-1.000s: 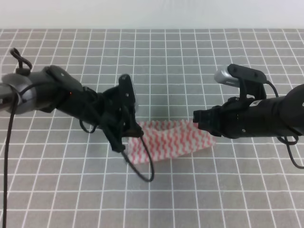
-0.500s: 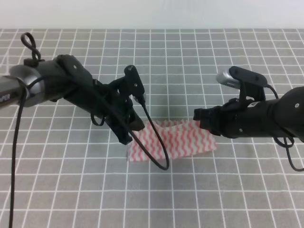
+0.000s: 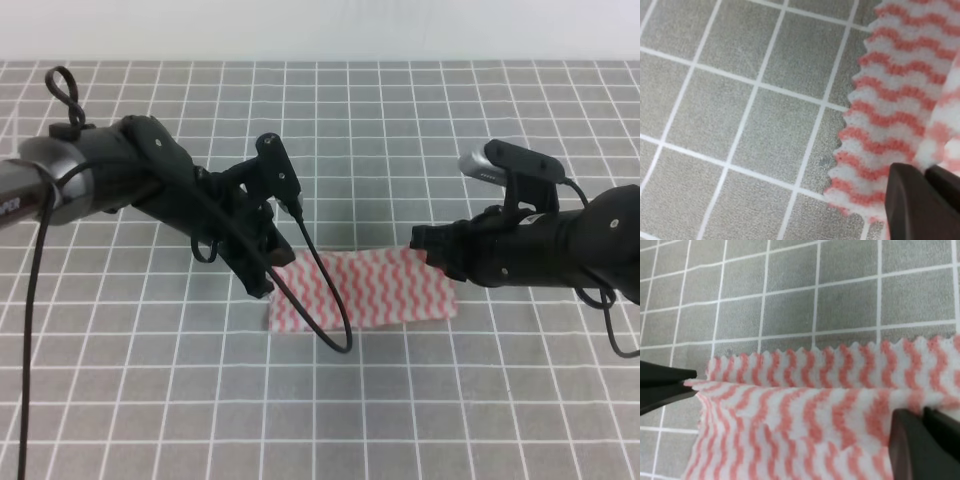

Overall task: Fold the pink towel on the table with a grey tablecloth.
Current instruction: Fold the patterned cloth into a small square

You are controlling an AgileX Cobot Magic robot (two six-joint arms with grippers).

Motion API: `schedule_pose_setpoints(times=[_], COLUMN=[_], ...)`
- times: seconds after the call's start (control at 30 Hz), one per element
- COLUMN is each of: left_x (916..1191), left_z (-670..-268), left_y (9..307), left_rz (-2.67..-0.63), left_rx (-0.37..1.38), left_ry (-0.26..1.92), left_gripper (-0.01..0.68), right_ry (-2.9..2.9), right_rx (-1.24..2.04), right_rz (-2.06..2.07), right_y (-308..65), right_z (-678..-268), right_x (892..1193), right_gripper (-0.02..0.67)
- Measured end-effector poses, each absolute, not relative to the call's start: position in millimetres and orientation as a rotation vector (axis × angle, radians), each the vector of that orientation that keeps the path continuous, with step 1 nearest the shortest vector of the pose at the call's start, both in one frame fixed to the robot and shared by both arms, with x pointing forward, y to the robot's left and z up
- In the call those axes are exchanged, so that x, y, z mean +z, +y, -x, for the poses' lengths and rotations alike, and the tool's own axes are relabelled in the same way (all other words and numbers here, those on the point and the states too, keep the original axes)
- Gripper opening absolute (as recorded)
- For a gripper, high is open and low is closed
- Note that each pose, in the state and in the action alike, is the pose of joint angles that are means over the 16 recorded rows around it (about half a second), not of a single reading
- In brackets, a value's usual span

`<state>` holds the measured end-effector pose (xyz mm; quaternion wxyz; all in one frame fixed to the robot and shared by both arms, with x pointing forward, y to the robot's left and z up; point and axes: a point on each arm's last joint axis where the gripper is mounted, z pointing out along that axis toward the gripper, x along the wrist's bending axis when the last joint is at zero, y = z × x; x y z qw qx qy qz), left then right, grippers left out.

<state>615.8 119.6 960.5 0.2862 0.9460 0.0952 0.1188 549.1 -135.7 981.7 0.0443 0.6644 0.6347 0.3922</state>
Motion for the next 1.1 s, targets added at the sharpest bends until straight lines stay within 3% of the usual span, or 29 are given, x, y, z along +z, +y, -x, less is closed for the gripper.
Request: schedule_pose_setpoints(times=[1.1], left_x=[951.5], left_z=[-624.5], left_y=[120.5], left_rz=[-2.53], left_rx=[0.396], left_ry=[0.294], left_gripper=[-0.002], right_ry=[1.965], right_rx=[1.171], right_rz=[-2.044], right_y=[-125.9], right_z=[-567.5], right_x=[969.0], right_gripper=[-0.015])
